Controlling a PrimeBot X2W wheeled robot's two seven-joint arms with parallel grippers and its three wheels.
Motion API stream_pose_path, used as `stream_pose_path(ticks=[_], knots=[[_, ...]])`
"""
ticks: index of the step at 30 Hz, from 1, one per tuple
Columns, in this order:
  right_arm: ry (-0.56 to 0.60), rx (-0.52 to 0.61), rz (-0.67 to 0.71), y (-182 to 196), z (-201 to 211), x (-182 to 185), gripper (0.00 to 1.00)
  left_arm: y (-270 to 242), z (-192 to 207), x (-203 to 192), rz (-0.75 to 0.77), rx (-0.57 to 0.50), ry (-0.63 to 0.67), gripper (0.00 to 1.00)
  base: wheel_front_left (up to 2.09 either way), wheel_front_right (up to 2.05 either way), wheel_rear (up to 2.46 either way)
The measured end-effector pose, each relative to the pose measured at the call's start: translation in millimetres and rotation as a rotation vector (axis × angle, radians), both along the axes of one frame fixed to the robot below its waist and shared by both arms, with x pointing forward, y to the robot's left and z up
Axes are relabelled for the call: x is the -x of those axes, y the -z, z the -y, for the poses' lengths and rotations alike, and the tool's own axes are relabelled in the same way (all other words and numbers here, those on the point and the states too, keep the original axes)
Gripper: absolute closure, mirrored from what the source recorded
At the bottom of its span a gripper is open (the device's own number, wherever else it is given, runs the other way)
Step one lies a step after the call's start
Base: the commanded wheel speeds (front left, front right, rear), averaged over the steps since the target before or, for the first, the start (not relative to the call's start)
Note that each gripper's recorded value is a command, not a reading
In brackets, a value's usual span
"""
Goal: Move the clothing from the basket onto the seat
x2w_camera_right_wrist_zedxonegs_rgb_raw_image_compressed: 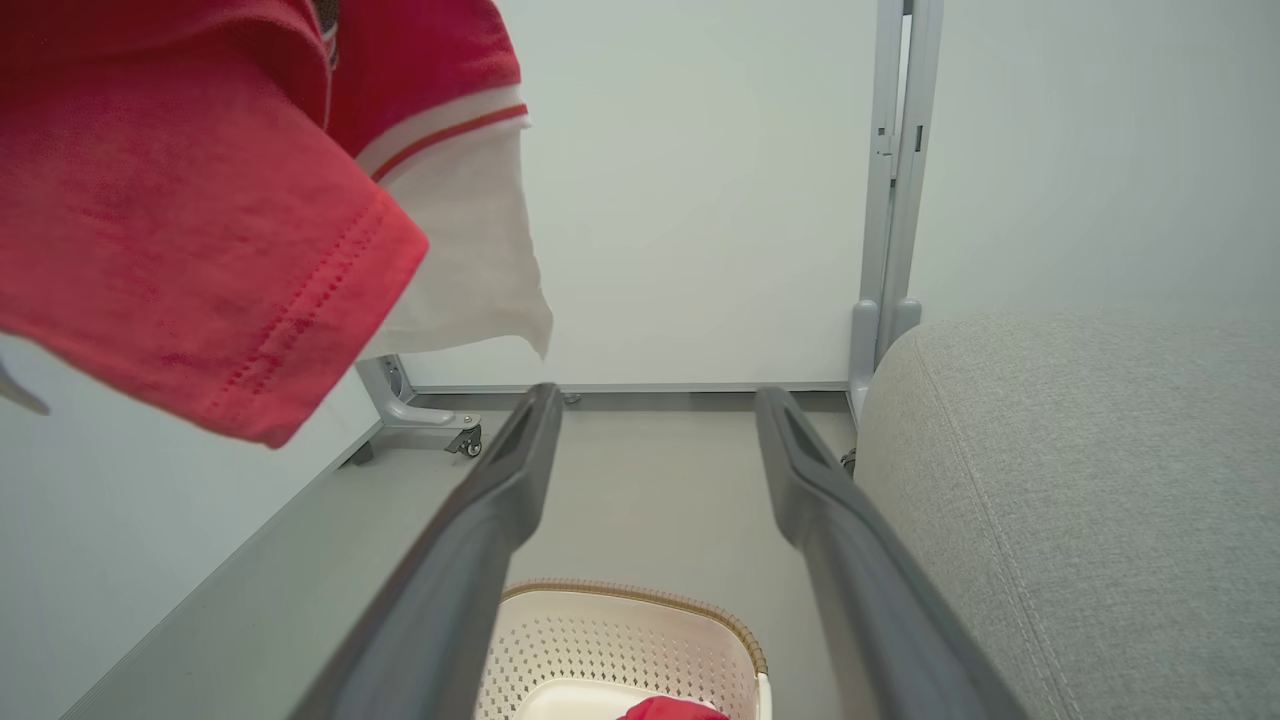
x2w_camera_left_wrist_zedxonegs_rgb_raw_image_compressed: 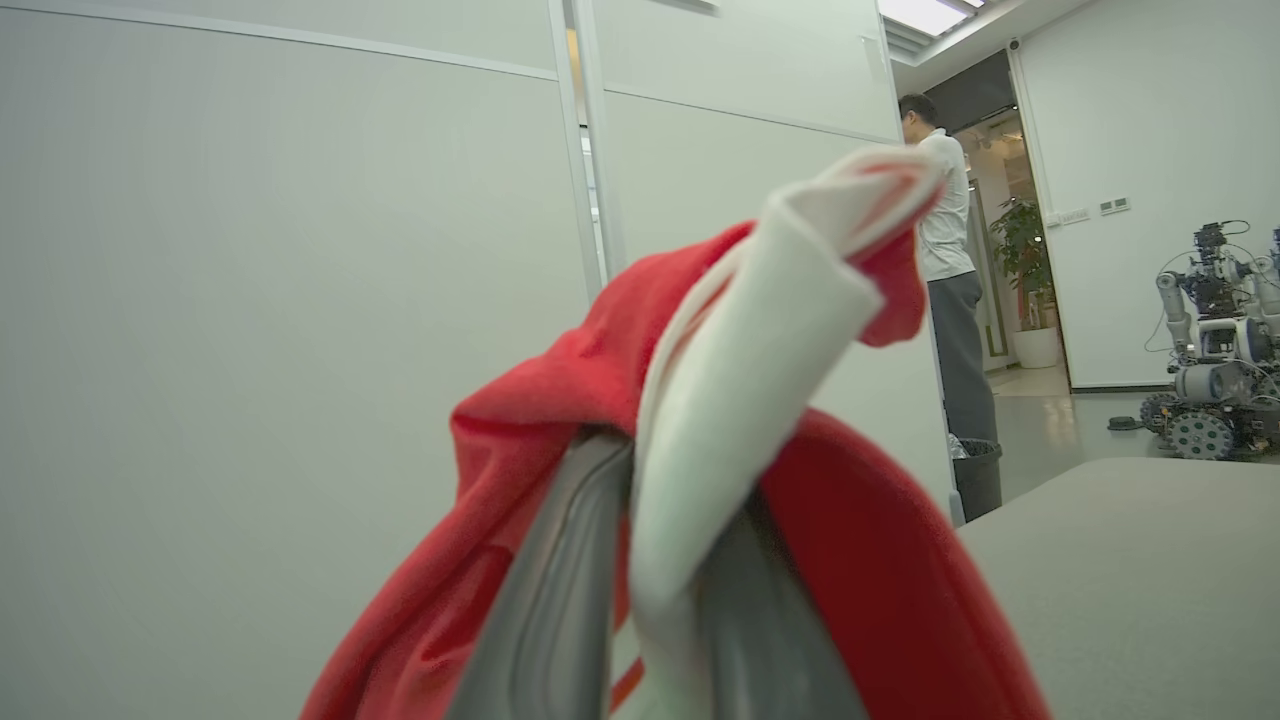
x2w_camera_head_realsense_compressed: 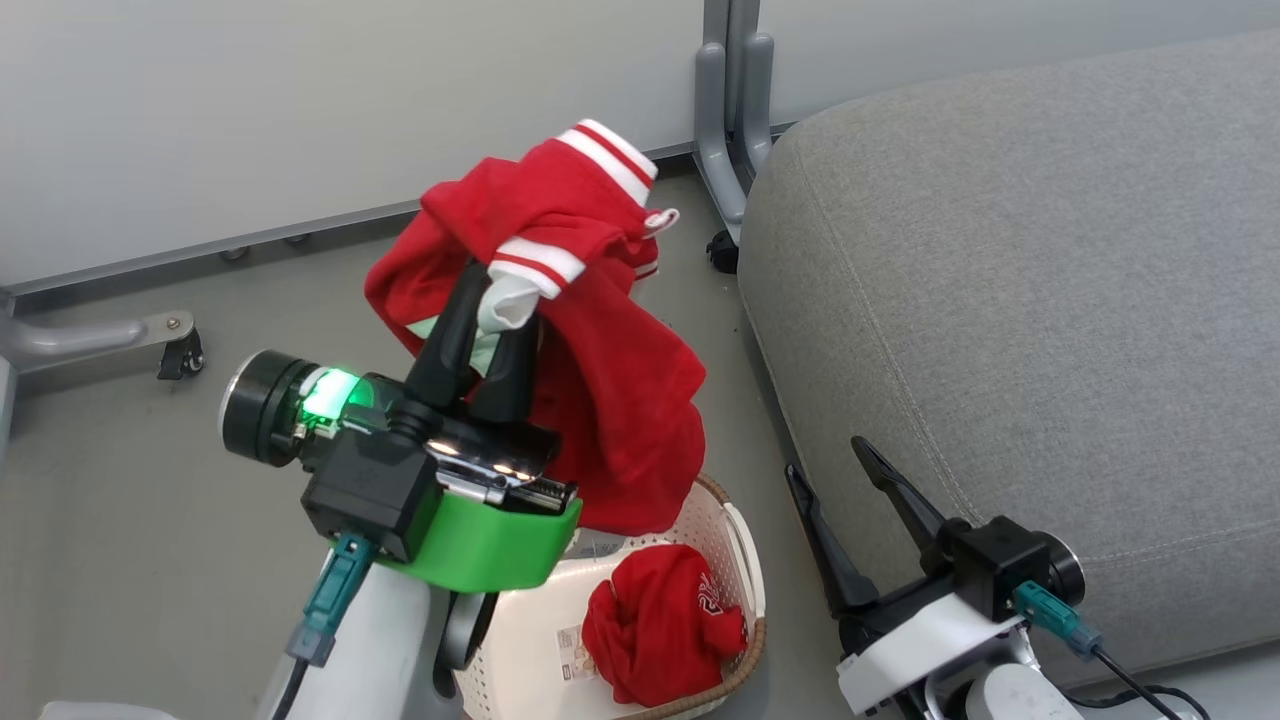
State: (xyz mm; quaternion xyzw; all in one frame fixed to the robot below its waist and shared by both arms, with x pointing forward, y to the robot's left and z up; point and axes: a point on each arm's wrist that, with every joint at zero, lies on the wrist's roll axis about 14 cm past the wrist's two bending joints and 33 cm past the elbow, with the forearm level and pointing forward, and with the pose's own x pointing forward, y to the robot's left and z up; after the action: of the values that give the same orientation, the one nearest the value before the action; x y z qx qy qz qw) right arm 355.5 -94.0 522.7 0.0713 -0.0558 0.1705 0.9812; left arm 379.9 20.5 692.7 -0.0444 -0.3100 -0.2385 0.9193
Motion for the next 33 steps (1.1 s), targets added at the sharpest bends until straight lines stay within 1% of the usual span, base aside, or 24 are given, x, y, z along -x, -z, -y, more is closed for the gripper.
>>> stream_pose_path(ticks=[4,13,25,27,33], knots=[[0.001,-0.003,-0.002,0,0,0,0.0,-7,14,12,0.037,-0.016,0.082,1.0,0.0,0.0,0.0],[0.011,-0.007,-0.009,2,2,0,0.0,-8,33,24,0.05,-0.022,0.181,1.0,0.0,0.0,0.0],[0.018,-0.004,-0.005,1,5,0,0.0,-6,31,23,0.04,-0.016,0.184,1.0,0.0,0.0,0.0],[-0.005,0.007,0.004,-1,1,0,0.0,-5,31,22,0.034,-0.015,0.183,1.0,0.0,0.0,0.0],[-0.063,0.0,0.076,-27,1,-4,0.0,0,32,19,0.019,-0.018,0.185,1.0,0.0,0.0,0.0]])
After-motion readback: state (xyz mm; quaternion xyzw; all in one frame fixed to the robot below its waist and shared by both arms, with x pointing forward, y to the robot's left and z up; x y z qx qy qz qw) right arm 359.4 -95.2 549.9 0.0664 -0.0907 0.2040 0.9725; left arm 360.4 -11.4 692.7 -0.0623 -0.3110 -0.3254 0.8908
